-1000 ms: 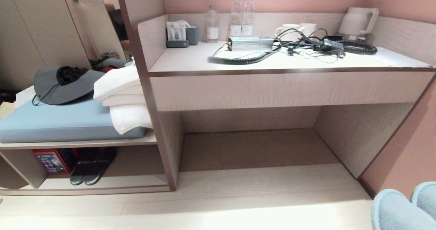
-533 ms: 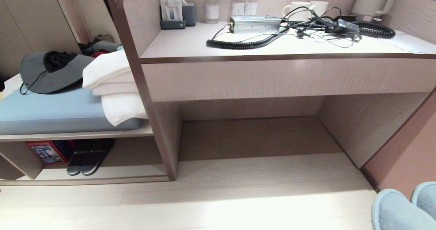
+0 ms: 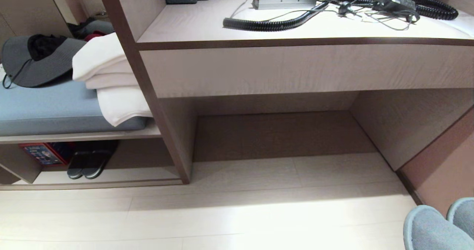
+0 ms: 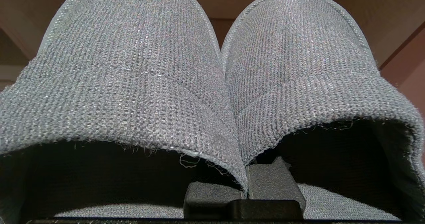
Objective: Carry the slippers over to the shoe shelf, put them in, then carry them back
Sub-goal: Place the slippers on the floor
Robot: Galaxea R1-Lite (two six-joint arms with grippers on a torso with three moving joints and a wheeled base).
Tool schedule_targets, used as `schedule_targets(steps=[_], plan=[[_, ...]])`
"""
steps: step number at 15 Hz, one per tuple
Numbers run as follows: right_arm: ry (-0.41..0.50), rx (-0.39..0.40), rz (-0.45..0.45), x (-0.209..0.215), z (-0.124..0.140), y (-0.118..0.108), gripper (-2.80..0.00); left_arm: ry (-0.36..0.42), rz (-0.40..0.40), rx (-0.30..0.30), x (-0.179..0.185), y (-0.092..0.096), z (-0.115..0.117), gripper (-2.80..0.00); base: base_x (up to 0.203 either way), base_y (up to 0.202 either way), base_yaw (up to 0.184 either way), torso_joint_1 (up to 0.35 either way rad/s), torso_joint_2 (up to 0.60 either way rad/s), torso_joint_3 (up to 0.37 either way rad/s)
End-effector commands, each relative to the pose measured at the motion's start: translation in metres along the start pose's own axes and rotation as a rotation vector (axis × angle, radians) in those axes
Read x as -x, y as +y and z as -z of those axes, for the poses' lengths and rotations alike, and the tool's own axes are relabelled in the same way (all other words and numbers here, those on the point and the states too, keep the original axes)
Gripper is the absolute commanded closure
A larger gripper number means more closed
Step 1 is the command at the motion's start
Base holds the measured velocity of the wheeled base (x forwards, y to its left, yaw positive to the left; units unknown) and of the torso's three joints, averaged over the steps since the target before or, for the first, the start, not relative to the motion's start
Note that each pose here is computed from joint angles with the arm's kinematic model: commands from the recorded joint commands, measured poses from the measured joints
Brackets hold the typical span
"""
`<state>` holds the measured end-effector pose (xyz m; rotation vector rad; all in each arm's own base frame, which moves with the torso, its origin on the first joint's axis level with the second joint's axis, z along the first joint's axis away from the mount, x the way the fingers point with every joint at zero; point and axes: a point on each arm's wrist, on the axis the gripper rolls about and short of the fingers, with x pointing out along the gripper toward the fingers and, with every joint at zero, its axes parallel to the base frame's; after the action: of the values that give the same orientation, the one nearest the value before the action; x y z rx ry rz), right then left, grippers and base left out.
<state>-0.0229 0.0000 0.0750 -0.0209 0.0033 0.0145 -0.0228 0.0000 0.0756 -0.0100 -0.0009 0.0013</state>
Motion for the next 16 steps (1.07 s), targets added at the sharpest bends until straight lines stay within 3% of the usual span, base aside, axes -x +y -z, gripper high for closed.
schedule_targets(steps=[1,16], plan=[[0.0,0.001,-0.001,0.0,0.0,0.0,0.0,-0.001,0.0,0.001,0.0,0.0,0.0,0.0,0.0,0.0,0.0,0.005,0.0,-0.2],[0.0,0.001,-0.001,0.0,0.0,0.0,0.0,0.0,0.0,-0.001,0.0,0.0,0.0,0.0,0.0,0.0,0.0,0.002,0.0,-0.196]])
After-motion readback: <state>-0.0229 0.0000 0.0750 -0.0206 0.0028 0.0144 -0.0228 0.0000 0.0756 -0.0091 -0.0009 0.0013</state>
